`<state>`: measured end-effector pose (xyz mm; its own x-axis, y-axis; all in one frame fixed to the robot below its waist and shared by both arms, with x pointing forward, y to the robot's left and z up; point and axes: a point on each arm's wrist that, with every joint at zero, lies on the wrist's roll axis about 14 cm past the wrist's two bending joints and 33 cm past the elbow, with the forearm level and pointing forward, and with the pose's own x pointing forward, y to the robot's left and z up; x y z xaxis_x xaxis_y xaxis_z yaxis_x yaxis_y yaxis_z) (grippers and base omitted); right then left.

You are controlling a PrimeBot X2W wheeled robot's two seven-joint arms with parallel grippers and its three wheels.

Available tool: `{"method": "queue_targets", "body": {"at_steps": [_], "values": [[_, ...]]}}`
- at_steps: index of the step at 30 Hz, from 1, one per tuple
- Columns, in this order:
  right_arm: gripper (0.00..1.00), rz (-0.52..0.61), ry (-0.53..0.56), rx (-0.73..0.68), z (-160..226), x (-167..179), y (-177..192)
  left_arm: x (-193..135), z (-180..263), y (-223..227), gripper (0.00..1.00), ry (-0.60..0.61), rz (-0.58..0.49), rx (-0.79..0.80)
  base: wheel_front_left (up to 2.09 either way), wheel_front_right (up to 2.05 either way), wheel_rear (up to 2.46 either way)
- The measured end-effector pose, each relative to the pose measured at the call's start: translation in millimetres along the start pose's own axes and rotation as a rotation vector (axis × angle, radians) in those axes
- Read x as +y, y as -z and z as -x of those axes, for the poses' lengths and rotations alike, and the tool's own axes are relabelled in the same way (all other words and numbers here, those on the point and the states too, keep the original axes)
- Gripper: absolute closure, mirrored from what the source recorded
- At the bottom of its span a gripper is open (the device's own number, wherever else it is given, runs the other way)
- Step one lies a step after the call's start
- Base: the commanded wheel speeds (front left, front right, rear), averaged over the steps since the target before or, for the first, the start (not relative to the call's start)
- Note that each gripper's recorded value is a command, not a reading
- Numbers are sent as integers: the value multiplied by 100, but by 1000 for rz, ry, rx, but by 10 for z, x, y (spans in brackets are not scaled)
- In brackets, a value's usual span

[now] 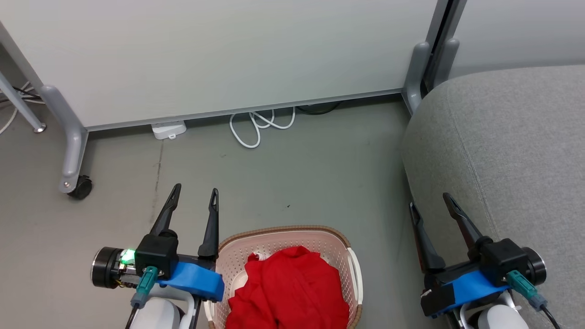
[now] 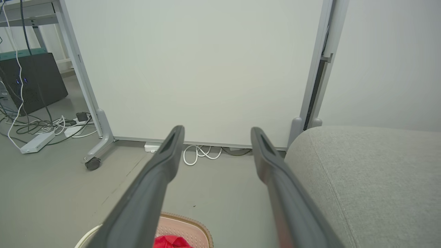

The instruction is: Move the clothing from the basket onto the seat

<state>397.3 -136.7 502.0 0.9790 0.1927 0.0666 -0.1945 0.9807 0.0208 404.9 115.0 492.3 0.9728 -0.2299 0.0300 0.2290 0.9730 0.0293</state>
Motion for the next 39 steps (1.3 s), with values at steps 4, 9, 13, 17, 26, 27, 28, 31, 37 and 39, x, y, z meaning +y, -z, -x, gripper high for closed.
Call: {"method": "queue_targets", "body": {"at_steps": [4, 9, 13, 17, 26, 27, 28, 31, 37, 39], "values": [[0, 1, 15, 7, -5, -56, 28, -56, -79, 142, 0, 39, 1, 42, 0, 0, 0], [0, 4, 35, 17, -21, -134, 67, -179, -173, 379, 0, 105, 2, 113, 0, 0, 0], [0, 8, 50, 24, -49, -200, 98, -291, -259, 560, 0, 158, 0, 166, 0, 0, 0], [0, 13, 63, 38, -88, -262, 157, -409, -351, 749, 0, 211, -4, 218, 0, 0, 0], [0, 32, 69, 51, -312, -365, 265, -627, -546, 1305, 0, 335, -38, 362, 0, 0, 0], [0, 33, 68, 55, -336, -369, 286, -651, -561, 1374, 0, 351, -44, 379, 0, 0, 0], [0, 35, 68, 58, -357, -379, 308, -685, -575, 1439, 0, 368, -48, 394, 0, 0, 0], [0, 39, 72, 74, -410, -420, 392, -761, -608, 1647, 0, 409, -51, 445, 0, 0, 0], [0, 43, 82, 103, -510, -506, 561, -899, -580, 2100, 0, 499, -66, 560, 0, 0, 0], [0, 45, 81, 114, -544, -521, 623, -956, -553, 2241, 0, 530, -69, 597, 0, 0, 0]]}}
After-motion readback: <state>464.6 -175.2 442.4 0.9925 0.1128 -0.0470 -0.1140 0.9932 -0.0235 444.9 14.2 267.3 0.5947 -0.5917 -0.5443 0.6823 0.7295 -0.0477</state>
